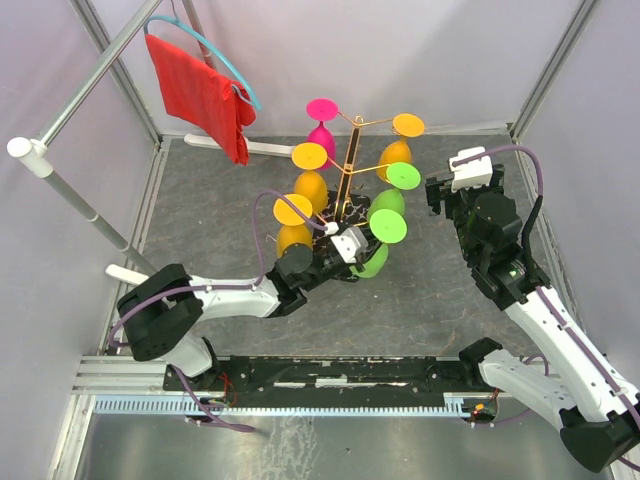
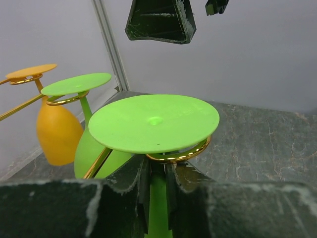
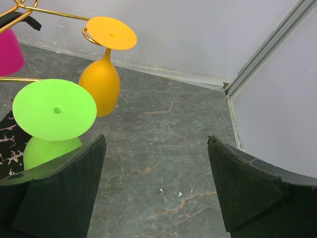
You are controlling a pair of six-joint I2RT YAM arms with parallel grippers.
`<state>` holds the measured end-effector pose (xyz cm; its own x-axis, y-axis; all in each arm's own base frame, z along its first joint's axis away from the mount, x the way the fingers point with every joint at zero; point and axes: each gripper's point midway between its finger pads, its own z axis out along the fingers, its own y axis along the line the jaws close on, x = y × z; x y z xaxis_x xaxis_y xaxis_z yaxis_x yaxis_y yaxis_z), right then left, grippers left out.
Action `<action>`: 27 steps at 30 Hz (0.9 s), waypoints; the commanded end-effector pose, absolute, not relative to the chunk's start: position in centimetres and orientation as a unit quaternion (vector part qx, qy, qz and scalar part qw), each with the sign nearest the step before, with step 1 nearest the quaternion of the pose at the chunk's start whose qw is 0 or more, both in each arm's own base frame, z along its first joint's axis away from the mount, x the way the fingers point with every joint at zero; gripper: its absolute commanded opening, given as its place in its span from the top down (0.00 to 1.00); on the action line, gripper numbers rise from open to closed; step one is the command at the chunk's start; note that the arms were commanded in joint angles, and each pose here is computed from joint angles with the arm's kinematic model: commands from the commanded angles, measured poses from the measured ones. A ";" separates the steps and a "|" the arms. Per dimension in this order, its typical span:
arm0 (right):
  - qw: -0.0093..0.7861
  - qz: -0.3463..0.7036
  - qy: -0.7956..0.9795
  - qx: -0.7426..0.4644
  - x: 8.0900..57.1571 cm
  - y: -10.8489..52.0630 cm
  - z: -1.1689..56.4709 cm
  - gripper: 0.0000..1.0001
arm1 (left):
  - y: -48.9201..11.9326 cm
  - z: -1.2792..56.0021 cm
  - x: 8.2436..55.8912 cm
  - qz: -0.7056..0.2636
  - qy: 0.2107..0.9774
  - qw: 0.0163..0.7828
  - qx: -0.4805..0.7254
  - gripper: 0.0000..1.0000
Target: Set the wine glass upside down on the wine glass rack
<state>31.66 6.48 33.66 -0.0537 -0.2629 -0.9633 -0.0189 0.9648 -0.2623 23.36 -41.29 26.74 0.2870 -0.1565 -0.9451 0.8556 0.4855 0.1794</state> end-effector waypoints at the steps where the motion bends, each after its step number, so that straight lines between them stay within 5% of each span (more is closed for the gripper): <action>1: 0.699 -0.092 0.705 -0.081 31.4 5.9 35.1 0.09 | -41.2 29.6 21.1 -0.382 0.430 0.731 0.368 0.77; 27: 0.695 -0.094 0.708 -0.085 31.6 5.9 34.8 0.09 | -42.0 29.1 18.5 -0.421 0.407 0.694 0.419 0.63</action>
<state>31.62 6.45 33.72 -0.0520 -0.2632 -0.9633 -0.0185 0.9647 -0.2626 20.90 -40.86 26.49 0.2880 -0.1645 -0.9434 0.8982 0.3881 0.2065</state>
